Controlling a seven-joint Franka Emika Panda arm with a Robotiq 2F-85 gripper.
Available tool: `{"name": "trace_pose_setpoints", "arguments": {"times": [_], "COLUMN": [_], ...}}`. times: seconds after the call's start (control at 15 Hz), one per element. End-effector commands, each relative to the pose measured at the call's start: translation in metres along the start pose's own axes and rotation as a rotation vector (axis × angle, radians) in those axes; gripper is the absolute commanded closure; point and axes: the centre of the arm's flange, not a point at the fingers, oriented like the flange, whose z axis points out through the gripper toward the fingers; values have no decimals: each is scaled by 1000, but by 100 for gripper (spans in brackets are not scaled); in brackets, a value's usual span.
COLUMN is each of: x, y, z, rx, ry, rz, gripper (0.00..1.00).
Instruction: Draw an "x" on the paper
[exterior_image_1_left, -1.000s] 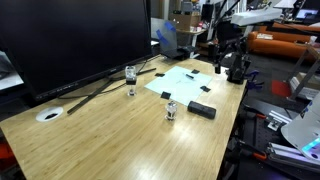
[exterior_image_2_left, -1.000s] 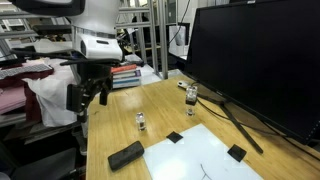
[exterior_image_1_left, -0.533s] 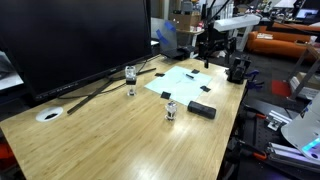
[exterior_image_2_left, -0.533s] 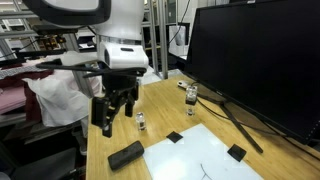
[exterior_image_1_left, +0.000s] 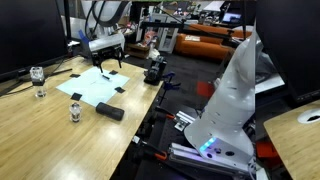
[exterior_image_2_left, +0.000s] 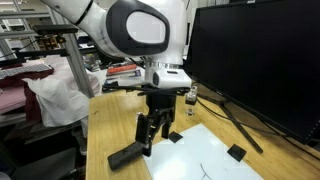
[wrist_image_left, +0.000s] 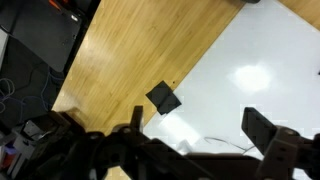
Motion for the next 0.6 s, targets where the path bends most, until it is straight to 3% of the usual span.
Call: {"name": "trace_pose_setpoints", "arguments": {"times": [0.0, 0.53], "x": [0, -5], "y": [-1, 2], "z": [3, -5], "rx": [-6, 3], "ry": [-4, 7], "rz": [-1, -5], "gripper": [0, 0]}}
